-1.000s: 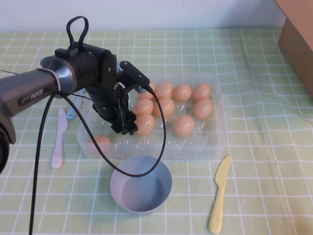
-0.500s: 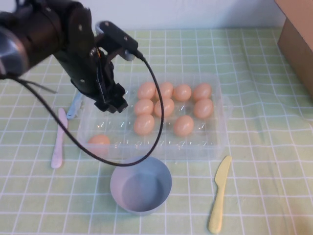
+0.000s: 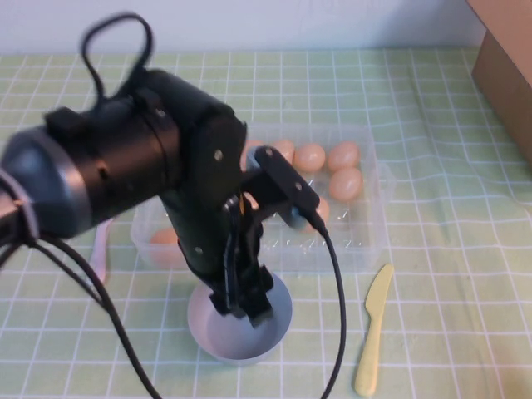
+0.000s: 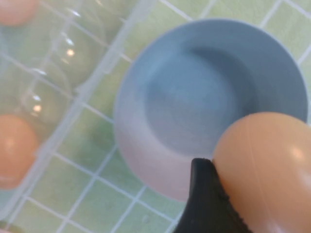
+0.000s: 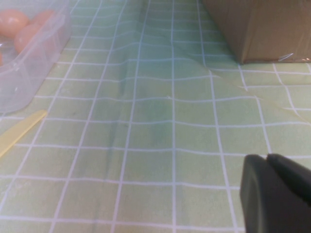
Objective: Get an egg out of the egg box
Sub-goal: Place the egg in the bowl
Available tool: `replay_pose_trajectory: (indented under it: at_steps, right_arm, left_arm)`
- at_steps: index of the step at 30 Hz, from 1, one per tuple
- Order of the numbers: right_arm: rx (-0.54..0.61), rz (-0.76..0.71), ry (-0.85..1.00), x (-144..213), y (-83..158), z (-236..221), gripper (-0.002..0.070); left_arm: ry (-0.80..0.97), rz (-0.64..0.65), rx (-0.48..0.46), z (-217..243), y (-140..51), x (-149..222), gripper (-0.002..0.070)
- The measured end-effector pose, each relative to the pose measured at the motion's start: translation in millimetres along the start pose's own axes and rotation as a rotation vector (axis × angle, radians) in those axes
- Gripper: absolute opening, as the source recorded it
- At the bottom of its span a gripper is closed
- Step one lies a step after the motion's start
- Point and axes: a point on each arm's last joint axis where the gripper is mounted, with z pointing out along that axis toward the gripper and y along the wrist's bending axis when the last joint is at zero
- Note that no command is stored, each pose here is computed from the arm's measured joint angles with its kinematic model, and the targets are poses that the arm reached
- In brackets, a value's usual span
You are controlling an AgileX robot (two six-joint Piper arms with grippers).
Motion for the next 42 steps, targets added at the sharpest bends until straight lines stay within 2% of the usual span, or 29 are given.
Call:
replay_pose_trajectory:
  at_steps: [9, 15, 24, 39, 42]
  right_arm:
    - [0.000, 0.000, 0.000, 0.0, 0.0, 0.0, -0.0017]
    - [0.000, 0.000, 0.000, 0.0, 0.0, 0.0, -0.0017]
    - [0.000, 0.000, 0.000, 0.0, 0.0, 0.0, -0.0017]
    - [0.000, 0.000, 0.000, 0.0, 0.0, 0.0, -0.0017]
    - [0.000, 0.000, 0.000, 0.0, 0.0, 0.0, -0.0017]
  left_arm:
    - [0.132, -0.009, 0.054, 46.9, -5.2, -5.0, 0.0371]
    - [0.143, -0.013, 0.057, 64.1, -4.6, -9.9, 0.0371]
    - [0.152, 0.006, -0.005, 76.5, 1.6, -12.8, 0.0371]
    - [0.141, 0.005, -0.011, 87.6, 2.5, -16.6, 0.0371]
    - [0.141, 0.005, -0.011, 87.6, 2.5, -16.6, 0.0391]
